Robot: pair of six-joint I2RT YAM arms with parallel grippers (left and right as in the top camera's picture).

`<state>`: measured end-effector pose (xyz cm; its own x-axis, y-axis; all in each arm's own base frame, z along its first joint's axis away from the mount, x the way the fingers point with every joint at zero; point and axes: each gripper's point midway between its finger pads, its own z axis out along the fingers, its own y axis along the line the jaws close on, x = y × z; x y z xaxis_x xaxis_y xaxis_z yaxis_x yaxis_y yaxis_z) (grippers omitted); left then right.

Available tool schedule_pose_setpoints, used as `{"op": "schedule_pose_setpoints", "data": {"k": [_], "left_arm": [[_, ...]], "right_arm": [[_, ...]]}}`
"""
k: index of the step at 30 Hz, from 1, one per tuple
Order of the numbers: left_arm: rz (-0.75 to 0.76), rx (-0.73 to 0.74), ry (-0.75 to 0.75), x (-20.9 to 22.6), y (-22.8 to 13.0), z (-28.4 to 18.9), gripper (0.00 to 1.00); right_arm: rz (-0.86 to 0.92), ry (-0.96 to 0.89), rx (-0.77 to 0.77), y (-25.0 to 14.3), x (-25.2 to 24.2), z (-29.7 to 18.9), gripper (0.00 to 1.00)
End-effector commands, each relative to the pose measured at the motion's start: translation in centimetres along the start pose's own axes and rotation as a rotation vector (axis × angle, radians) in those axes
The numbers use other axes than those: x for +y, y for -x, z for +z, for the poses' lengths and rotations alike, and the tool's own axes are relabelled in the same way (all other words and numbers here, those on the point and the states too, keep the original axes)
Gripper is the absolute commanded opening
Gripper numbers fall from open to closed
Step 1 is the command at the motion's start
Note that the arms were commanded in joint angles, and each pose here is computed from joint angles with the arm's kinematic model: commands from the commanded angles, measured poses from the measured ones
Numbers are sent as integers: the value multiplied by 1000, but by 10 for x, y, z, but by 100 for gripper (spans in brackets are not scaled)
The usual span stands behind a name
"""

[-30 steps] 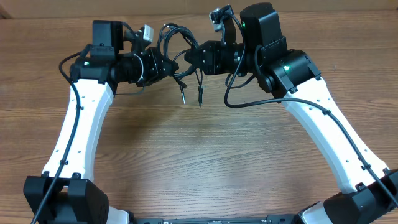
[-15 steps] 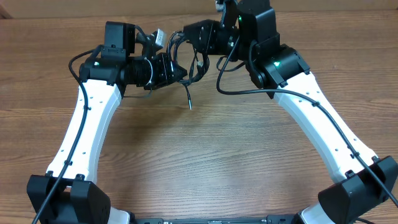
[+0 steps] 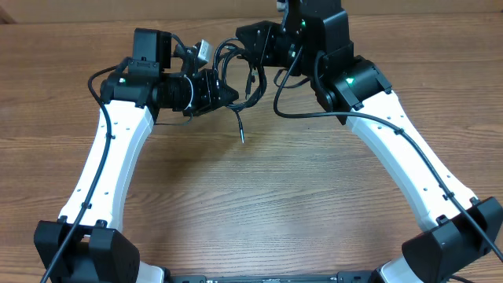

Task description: Untangle cables

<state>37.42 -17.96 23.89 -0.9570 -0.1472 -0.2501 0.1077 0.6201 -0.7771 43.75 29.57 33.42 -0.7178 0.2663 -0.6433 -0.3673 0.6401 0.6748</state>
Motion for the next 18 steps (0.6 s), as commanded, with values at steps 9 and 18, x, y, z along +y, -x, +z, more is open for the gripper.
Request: {"op": "schedule_pose_setpoints", "data": {"k": [9,18], "left_arm": [[-65,40,-216,-43,-3,-18,4],[51,18,-276,-51,3,-24,4]], "right_arm": [[50,-135,188,-54,-38,20,4],[8,-202,338,-98,-44,14,4]]}}
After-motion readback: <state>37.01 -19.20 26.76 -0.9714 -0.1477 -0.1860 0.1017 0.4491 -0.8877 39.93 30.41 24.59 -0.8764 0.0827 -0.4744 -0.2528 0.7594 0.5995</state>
